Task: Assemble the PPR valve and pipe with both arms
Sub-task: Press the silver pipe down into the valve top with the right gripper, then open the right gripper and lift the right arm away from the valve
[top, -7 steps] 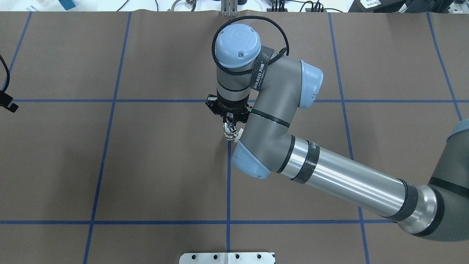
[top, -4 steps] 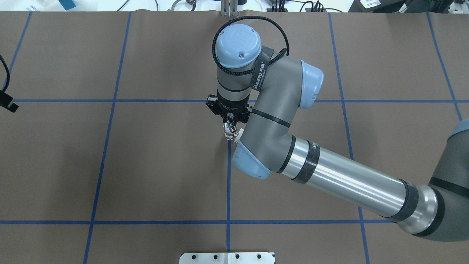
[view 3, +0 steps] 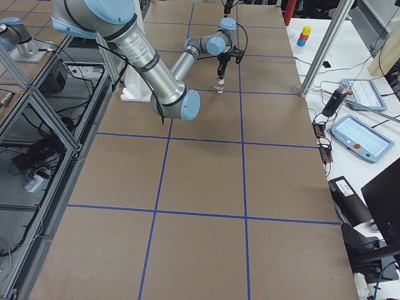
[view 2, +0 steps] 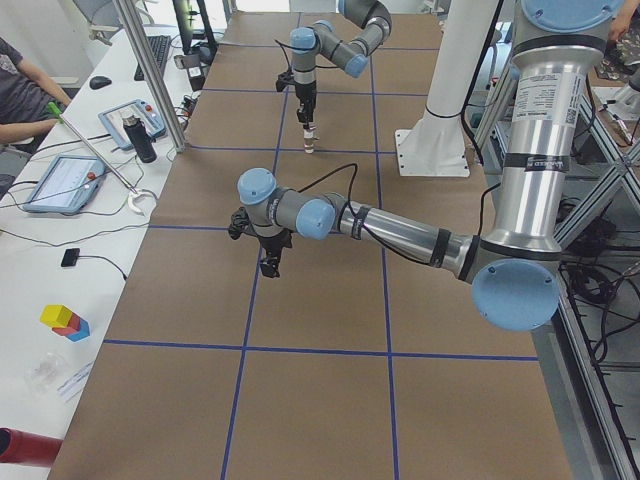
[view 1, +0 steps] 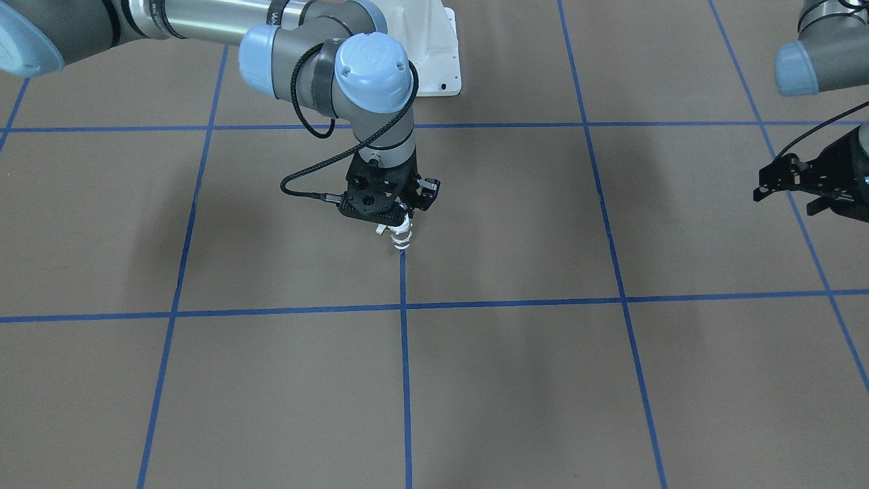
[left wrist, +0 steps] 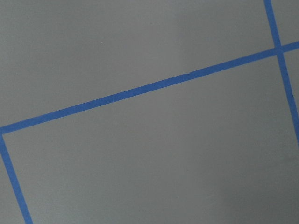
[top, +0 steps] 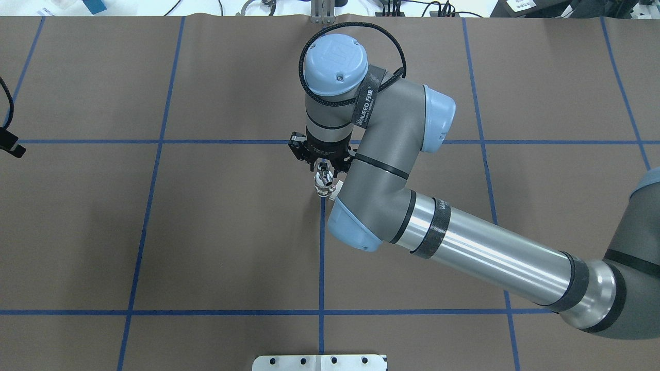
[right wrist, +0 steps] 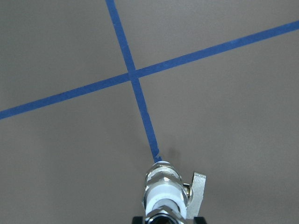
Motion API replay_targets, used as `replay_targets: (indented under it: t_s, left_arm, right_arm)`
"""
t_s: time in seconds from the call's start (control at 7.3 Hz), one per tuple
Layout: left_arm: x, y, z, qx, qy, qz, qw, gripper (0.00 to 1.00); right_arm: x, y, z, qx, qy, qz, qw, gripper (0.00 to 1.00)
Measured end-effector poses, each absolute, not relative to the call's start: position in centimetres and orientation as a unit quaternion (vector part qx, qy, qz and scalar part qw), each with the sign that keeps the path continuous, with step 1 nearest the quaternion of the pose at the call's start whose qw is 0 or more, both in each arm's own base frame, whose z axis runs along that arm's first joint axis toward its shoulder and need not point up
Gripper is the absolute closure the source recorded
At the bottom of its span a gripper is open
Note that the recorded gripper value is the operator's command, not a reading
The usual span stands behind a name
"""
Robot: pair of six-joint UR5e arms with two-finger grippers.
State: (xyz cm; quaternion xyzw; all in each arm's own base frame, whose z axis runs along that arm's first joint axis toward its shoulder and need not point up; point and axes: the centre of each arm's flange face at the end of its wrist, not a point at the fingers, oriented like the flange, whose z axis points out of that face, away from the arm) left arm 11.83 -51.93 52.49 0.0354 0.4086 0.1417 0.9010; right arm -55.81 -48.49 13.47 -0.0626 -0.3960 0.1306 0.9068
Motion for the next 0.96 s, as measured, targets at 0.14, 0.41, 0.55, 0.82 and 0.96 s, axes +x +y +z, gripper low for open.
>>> replay_targets:
  t_s: [0.14,0.41,0.55,0.82,0.96]
  left_arm:
    - [11.8,-51.9,52.4,0.036,0.409,0.142,0.901,0.00]
    - [11.8,-51.9,52.2,0.037,0.409,0.142,0.901,0.00]
    - [11.8,-51.9,52.1,0.038,0.409,0.141,0.901,0.00]
    - [11.8,-51.8,51.3,0.040,0.410,0.133,0.901,0.00]
    - [11.7,-51.7,51.0,0.041,0.411,0.129,0.902,0.00]
  right_arm:
    - [-55.8,-48.5,13.4,-0.062,-0.396,0.131,0.907,0.00]
    - [-55.0,-48.0,12.6,-0.057,-0.406,0.129,0.903,0.00]
    - [-53.7,-47.3,12.6,-0.052,-0.416,0.126,0.899,0.00]
    - [-48.2,-45.0,16.3,-0.038,-0.429,0.122,0.894,0.00]
    - [-44.9,-44.3,19.0,-0.025,-0.428,0.111,0.897,0.00]
